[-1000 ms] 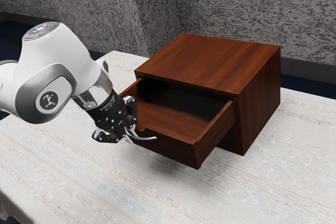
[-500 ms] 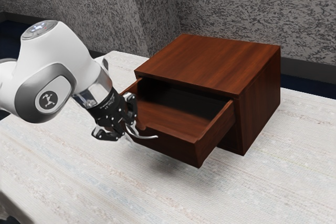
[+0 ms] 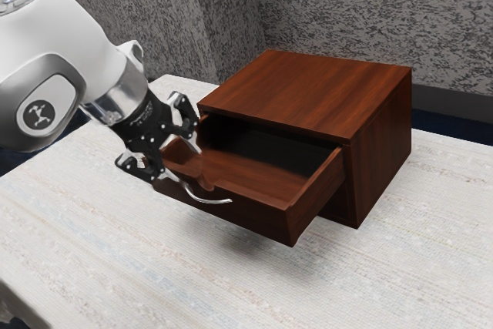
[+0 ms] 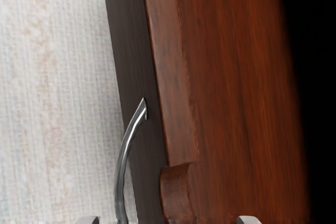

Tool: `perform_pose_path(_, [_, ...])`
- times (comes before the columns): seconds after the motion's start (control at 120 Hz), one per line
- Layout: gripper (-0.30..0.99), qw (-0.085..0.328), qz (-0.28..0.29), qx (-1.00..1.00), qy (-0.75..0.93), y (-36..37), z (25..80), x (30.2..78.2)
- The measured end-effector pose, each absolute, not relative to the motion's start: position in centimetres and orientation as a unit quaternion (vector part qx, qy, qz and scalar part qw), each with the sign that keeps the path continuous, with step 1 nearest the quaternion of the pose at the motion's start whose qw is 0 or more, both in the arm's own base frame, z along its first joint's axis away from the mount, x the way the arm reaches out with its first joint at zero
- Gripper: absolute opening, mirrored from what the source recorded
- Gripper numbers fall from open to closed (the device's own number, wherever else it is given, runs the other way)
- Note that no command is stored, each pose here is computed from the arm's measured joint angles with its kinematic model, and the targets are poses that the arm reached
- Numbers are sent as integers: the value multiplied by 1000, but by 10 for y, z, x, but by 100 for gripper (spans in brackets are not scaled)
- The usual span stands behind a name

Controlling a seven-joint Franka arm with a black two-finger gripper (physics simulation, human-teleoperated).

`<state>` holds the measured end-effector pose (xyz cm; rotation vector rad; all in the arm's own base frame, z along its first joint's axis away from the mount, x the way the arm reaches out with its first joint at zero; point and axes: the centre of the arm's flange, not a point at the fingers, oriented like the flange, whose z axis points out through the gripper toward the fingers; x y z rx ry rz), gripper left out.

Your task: Pull the drawer handle with one arm to open the drawer

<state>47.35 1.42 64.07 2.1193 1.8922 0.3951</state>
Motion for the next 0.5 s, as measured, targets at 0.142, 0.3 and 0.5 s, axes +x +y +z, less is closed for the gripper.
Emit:
perform_pose_path(0.142, [52, 158, 126, 727, 656, 16, 725, 461])
perform_pose_path(0.3, [61, 131, 61, 733, 665, 4, 752, 450])
perform_pose_path(0.5, [66, 65, 4, 741, 668, -7, 729, 438])
